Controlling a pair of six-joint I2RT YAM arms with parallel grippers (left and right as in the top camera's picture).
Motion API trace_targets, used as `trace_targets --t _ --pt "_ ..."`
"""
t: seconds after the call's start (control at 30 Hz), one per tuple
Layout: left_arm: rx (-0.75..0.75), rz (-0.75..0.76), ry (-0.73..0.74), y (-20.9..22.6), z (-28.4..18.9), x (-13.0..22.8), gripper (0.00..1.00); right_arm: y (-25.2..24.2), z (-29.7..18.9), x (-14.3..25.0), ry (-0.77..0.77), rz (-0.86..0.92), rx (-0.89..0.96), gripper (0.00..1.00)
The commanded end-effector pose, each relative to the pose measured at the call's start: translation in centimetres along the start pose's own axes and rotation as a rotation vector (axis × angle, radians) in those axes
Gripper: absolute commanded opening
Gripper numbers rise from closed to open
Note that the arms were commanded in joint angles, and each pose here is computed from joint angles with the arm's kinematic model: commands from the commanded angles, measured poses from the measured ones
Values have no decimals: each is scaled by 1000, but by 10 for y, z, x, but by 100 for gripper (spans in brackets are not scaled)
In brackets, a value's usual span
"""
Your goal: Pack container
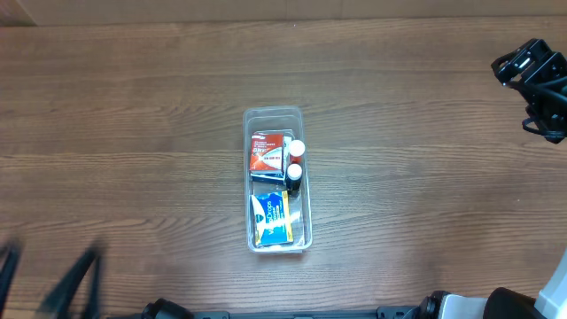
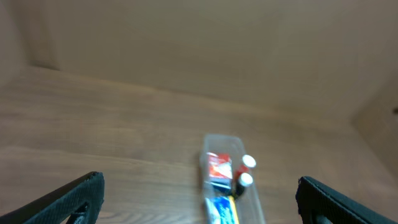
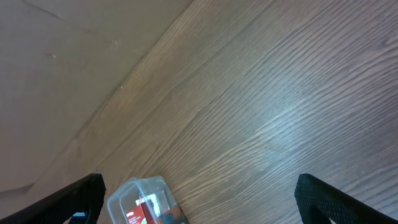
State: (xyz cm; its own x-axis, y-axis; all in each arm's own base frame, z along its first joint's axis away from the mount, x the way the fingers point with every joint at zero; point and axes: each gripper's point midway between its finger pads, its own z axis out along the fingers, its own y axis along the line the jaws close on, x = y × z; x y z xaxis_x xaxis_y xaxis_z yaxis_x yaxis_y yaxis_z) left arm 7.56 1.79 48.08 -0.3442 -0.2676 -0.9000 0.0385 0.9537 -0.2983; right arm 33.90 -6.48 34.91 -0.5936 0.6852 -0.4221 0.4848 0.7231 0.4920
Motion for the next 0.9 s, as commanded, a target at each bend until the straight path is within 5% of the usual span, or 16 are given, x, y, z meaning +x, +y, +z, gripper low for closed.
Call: trace_targets --t 0.0,0.33,0.6,0.87 --pt "-186 -70 -10 51 -3 43 100 2 -5 0 -13 -7 -10 100" --pt "-325 -195 182 58 92 128 100 2 -5 0 -13 -7 -10 100" --pt "-431 -179 94 68 172 155 100 2 -5 0 -13 -7 -10 100" --pt "-219 -234 82 72 246 221 100 2 -5 0 -13 -7 -10 100"
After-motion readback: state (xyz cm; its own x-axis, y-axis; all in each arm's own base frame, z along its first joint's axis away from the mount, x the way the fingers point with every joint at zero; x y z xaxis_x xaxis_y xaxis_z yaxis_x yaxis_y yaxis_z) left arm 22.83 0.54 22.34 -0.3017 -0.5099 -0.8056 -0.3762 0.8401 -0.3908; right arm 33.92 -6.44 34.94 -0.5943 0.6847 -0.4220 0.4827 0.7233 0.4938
